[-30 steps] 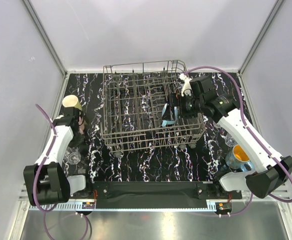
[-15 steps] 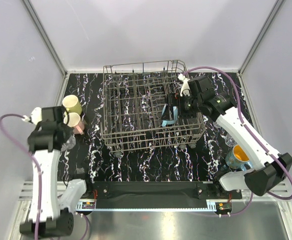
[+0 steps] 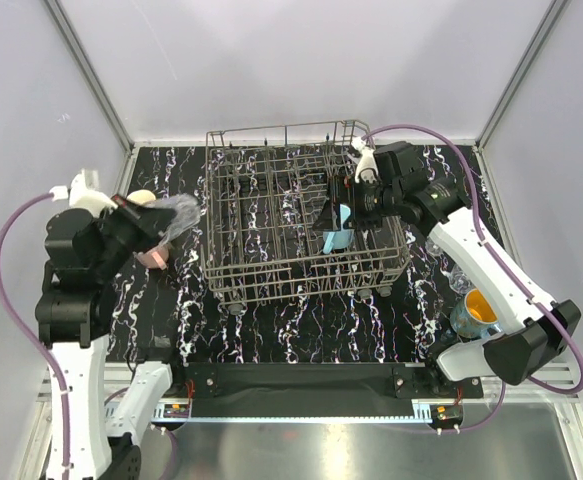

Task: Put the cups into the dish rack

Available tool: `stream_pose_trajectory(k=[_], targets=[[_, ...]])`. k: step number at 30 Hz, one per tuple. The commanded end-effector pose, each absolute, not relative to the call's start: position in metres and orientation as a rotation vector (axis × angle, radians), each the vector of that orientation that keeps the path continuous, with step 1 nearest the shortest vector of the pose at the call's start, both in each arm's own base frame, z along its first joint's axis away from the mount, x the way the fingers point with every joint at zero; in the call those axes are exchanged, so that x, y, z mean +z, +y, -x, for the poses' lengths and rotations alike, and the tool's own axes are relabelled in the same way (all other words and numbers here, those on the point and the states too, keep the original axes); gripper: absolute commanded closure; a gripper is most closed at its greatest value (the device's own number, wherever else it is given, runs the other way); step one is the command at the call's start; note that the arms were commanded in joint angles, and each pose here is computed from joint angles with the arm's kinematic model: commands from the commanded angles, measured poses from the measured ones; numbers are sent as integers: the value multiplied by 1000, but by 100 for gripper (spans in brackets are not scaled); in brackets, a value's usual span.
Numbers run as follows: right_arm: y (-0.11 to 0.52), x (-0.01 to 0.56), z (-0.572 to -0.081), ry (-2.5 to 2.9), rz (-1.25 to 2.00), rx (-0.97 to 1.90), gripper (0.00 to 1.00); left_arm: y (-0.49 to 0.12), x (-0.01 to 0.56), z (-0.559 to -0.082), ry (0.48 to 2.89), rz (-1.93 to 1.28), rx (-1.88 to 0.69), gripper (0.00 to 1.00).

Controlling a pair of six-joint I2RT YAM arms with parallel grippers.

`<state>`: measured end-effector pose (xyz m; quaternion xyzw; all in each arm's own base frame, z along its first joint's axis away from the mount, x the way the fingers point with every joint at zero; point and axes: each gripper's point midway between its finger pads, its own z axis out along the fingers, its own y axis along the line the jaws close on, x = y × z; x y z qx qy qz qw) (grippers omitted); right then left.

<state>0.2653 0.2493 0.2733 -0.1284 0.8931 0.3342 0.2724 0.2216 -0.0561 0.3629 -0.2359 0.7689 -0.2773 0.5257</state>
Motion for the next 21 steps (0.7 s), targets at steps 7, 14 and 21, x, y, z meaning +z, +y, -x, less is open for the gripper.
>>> stream_pose_trajectory(k=[7,14,21], targets=[[298,384,-260,2054,483,1308,0,-154,501,-220,1337,-182,-1199,100],[326,463,-244,1780,575,1706,0,-168,520,-198,1157,-332,-1345,100],[342,489,-243,1712,512,2084,0,-174,511,-175,1021,-442,-1386,100]])
